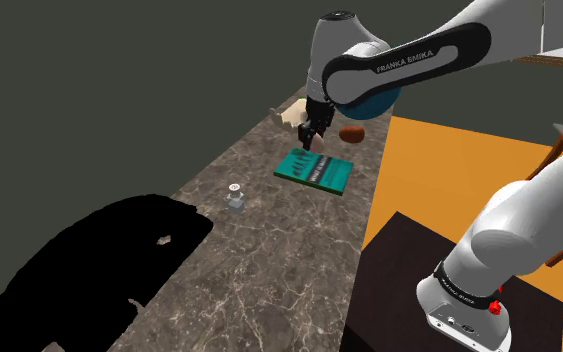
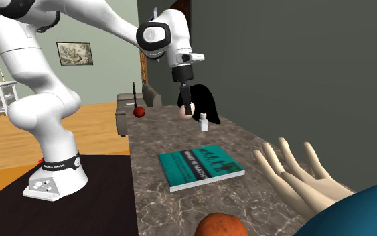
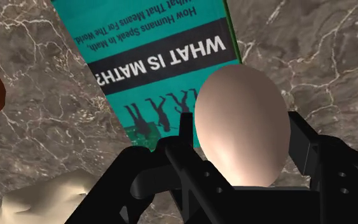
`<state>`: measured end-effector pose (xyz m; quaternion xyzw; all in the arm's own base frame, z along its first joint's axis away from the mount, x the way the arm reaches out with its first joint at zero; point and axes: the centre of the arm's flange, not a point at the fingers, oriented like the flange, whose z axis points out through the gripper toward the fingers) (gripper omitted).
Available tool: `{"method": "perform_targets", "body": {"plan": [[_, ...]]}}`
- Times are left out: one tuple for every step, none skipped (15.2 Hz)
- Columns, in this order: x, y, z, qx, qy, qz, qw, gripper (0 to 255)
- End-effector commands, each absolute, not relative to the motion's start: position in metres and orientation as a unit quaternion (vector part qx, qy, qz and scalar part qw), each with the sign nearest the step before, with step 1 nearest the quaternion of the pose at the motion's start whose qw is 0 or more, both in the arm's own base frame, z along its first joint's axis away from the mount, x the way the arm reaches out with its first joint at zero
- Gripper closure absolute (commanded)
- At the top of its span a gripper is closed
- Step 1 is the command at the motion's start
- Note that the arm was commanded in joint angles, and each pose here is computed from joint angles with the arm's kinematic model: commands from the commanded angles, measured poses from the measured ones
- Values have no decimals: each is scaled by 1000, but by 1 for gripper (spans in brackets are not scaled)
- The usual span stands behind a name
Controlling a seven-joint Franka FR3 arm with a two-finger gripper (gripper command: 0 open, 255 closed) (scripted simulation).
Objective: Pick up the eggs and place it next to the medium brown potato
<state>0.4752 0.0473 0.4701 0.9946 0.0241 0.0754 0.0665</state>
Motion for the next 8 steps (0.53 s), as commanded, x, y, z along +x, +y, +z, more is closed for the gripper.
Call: {"method": "perform_targets", "body": {"plan": [[471,19,471,995,25,75,67,255],[470,6,471,995,25,75,67,255],[468,-7,471,995,25,75,67,255],[466,-20,471,995,25,75,67,255],[465,-33,471,995,25,75,67,255],[463,-46,471,995,25,75,67,255],[461,-59,471,995,25,75,67,255],[460,-72,471,995,25,75,67,255]]}}
